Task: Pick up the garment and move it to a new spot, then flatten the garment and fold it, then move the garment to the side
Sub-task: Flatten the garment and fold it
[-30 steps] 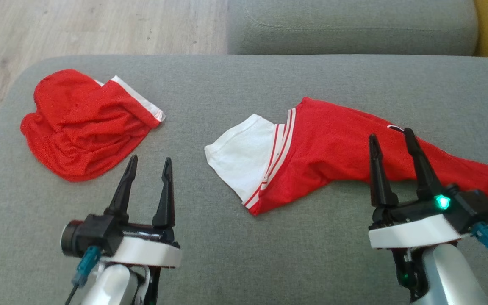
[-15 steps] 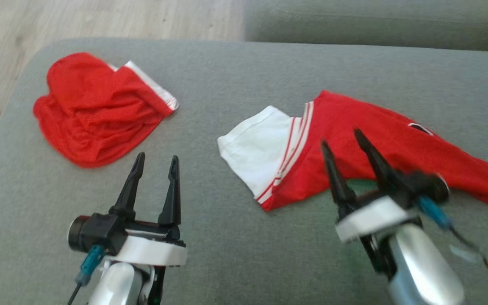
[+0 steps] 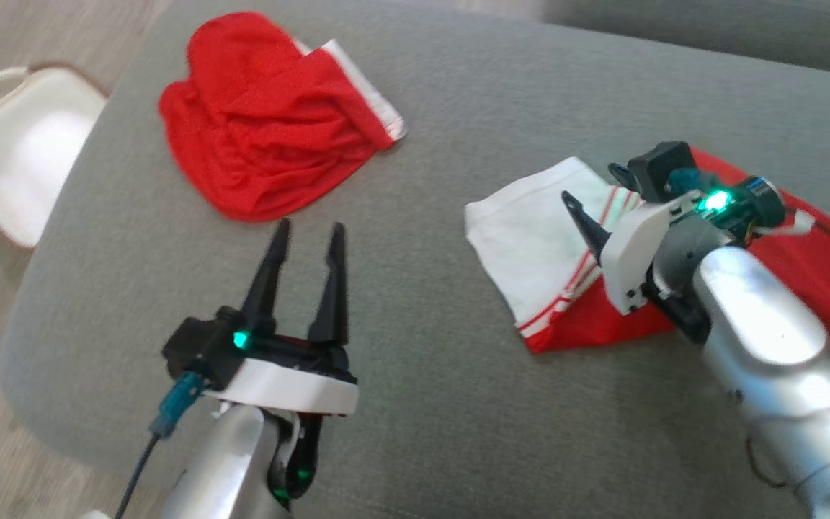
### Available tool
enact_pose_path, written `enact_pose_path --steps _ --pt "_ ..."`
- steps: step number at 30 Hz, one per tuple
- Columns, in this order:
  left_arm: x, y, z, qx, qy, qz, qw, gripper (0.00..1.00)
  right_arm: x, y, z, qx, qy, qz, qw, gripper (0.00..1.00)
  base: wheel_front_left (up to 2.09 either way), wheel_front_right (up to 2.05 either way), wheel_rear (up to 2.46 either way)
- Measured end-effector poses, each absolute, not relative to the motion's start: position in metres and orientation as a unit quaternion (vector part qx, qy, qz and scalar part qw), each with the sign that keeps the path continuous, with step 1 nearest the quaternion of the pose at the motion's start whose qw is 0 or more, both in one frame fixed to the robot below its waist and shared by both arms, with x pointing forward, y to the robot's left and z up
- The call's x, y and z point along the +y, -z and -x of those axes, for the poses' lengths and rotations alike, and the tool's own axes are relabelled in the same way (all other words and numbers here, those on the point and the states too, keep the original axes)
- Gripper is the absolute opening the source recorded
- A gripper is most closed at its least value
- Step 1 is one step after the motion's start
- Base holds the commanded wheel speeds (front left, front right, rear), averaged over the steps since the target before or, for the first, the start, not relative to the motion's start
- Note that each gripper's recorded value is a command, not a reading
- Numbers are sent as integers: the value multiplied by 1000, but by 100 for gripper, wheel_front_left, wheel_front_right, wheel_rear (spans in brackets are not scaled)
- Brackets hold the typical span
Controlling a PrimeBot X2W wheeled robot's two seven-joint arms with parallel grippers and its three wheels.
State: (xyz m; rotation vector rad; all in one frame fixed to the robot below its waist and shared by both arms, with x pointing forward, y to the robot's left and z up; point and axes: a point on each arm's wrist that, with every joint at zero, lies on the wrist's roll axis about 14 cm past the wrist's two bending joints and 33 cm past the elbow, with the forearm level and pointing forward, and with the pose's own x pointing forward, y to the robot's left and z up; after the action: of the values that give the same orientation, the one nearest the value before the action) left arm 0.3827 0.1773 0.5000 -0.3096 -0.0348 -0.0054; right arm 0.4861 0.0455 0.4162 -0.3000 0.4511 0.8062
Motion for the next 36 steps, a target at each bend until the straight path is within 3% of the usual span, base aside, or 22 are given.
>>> enact_pose_path --steps 9,15,16,17,20,24,32,36 --pt "185 -492 -383 -2 -17 147 989 100 46 -375 -496 306 -407 205 836 100 0 0 0" --pt "182 -488 -383 6 -14 146 989 100 51 -370 -498 325 -416 208 823 100 0 0 0" --pt "182 -487 -383 6 -15 146 989 100 51 -370 -499 327 -418 212 820 45 0 0 0" --pt "183 -487 -384 7 -17 148 989 100 52 -370 -499 330 -420 213 818 0 0 0 0" --pt "184 -486 -386 8 -18 147 989 100 60 -371 -501 325 -433 215 813 0 0 0 0" --pt "184 -484 -385 11 -20 151 988 100 59 -376 -515 313 -425 194 827 0 0 0 0" --pt "189 -484 -384 11 -33 159 987 100 48 -433 -593 218 -358 137 898 0 0 0 0" --pt "191 -482 -384 14 -36 159 986 100 37 -457 -624 171 -329 144 918 0 0 0 0"
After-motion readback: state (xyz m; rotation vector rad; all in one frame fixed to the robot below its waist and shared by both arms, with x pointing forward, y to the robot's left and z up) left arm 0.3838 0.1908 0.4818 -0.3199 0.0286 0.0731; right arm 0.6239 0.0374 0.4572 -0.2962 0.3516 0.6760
